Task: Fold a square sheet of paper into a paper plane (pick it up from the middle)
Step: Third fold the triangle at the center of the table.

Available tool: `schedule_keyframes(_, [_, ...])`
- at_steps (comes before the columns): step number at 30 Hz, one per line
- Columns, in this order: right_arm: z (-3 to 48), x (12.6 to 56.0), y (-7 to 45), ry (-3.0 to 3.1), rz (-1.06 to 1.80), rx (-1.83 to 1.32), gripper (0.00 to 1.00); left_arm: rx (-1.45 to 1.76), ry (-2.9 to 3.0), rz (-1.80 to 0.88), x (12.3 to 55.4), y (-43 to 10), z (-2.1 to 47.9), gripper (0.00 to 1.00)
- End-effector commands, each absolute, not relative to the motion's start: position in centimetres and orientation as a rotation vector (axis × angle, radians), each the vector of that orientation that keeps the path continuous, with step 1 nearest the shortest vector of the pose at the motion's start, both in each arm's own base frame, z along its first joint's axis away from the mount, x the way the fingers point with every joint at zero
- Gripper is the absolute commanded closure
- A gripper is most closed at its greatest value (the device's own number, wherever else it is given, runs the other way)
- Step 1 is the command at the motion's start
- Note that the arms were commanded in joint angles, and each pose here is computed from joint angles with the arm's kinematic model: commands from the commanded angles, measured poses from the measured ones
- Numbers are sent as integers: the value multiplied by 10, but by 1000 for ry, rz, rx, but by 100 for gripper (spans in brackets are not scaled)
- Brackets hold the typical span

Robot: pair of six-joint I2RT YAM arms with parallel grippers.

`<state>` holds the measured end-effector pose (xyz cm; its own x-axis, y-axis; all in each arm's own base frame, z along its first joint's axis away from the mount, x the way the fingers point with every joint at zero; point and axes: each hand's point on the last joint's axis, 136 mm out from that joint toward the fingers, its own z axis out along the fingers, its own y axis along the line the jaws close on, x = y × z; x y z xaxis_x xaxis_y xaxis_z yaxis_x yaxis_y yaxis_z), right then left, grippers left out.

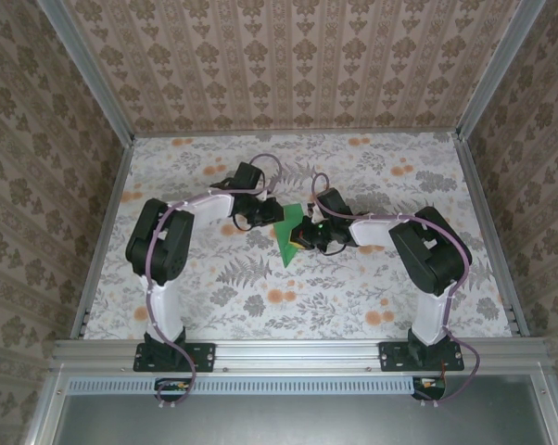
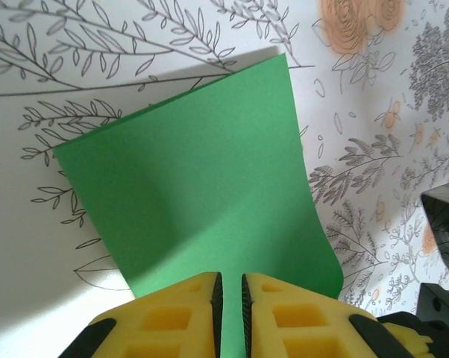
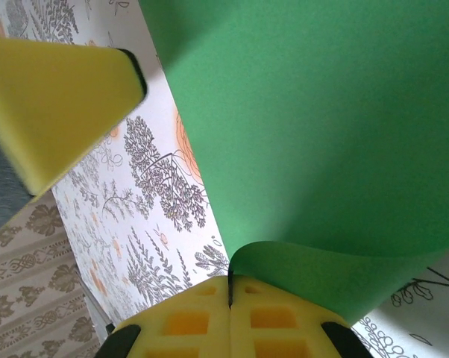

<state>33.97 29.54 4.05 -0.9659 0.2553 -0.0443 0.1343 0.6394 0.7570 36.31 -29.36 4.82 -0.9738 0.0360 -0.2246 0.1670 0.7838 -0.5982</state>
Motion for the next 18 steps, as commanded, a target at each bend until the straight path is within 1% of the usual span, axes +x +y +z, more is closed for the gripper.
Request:
schedule_keyframes(1, [40, 349, 300, 2686, 1231, 347, 96, 139, 2838, -930, 361, -290, 31, 83])
schedule_keyframes(5, [40, 350, 303, 2683, 1248, 342, 96, 143, 2877, -914, 358, -290, 22, 86])
schedule_keyframes(18, [38, 354, 311, 2691, 1289, 295, 96, 149, 2933, -889, 350, -288, 8, 89])
